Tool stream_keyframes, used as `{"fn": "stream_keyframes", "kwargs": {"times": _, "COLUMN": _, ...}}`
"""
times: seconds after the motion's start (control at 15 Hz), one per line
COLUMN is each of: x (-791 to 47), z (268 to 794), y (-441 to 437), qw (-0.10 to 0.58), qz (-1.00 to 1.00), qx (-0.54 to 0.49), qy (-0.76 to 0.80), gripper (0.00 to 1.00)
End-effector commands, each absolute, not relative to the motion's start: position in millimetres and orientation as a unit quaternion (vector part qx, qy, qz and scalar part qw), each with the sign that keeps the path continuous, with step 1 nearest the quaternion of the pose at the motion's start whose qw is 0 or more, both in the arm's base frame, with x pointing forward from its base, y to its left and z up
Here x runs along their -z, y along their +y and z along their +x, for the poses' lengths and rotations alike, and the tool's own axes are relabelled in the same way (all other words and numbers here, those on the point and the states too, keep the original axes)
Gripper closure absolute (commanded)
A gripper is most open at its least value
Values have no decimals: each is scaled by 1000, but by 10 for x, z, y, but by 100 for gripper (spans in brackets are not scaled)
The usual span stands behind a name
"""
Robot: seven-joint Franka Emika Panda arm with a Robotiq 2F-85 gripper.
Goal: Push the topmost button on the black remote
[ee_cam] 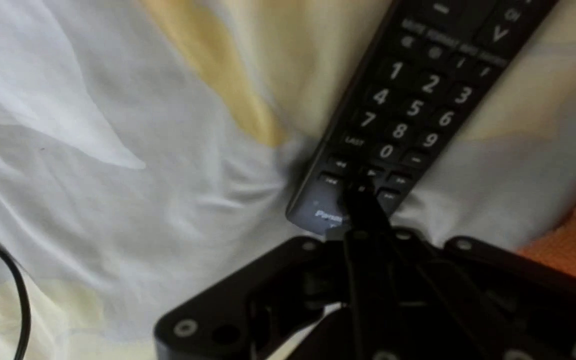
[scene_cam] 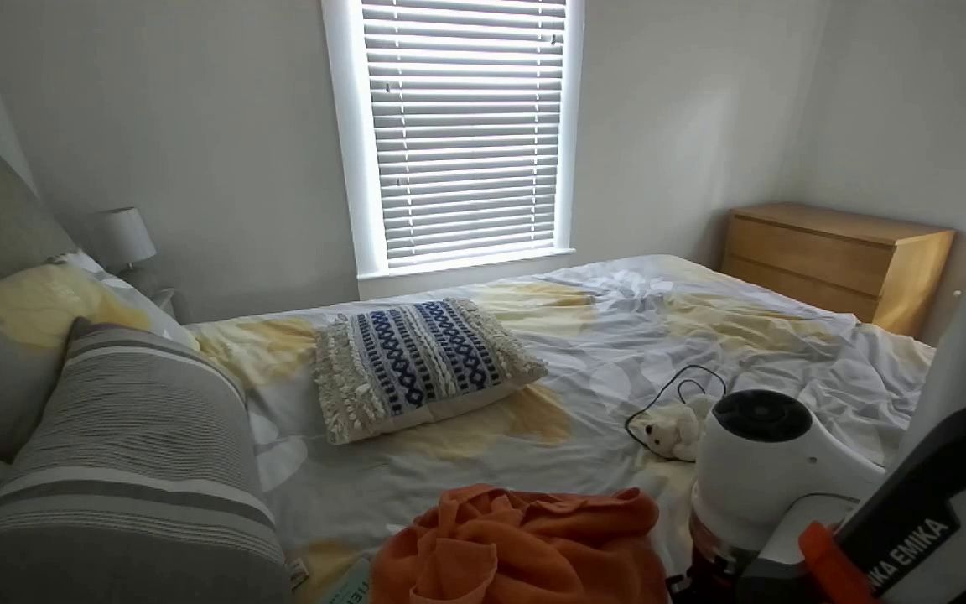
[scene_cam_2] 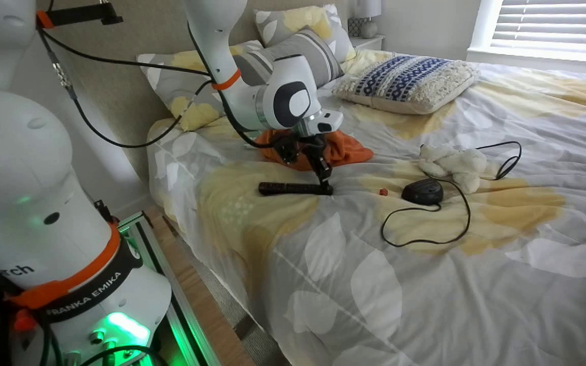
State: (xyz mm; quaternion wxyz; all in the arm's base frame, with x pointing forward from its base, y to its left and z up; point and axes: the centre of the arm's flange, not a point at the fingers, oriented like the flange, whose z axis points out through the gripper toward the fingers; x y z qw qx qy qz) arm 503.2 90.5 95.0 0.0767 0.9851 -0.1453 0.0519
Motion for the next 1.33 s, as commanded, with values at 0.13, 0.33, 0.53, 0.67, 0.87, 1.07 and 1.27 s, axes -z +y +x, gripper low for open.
{"fn": "stream_keyframes", "kwargs": {"times": 0.13, "x": -607, "z": 4897, "y": 1002, "qw": 63, "qz": 985, "qx": 29, "qy": -157, "gripper": 100}}
{"fn": "stream_keyframes", "kwargs": {"times": 0.33, "x": -576, "z": 4896, "y": 1015, "qw": 61, "qz": 984, "qx": 46, "qy": -159, "gripper": 100}}
{"fn": "stream_keyframes", "kwargs": {"times": 0.53, "x": -515, "z": 4917, "y": 1031, "qw": 39, "qz": 986, "qx": 63, "qy": -148, "gripper": 100}}
{"fn": "stream_keyframes", "kwargs": {"times": 0.67, "x": -456, "z": 4928, "y": 1003, "qw": 31, "qz": 986, "qx": 73, "qy": -144, "gripper": 100}}
{"fn": "stream_keyframes", "kwargs": {"times": 0.87, "x": -388, "z": 4945, "y": 951, "qw": 16, "qz": 987, "qx": 83, "qy": -138, "gripper": 100}}
{"fn": "stream_keyframes", "kwargs": {"times": 1.07, "x": -355, "z": 4953, "y": 929, "qw": 4, "qz": 987, "qx": 91, "qy": -131, "gripper": 100}}
{"fn": "stream_keyframes", "kwargs": {"times": 1.27, "x": -326, "z": 4976, "y": 920, "qw": -13, "qz": 988, "qx": 98, "qy": -122, "gripper": 100}}
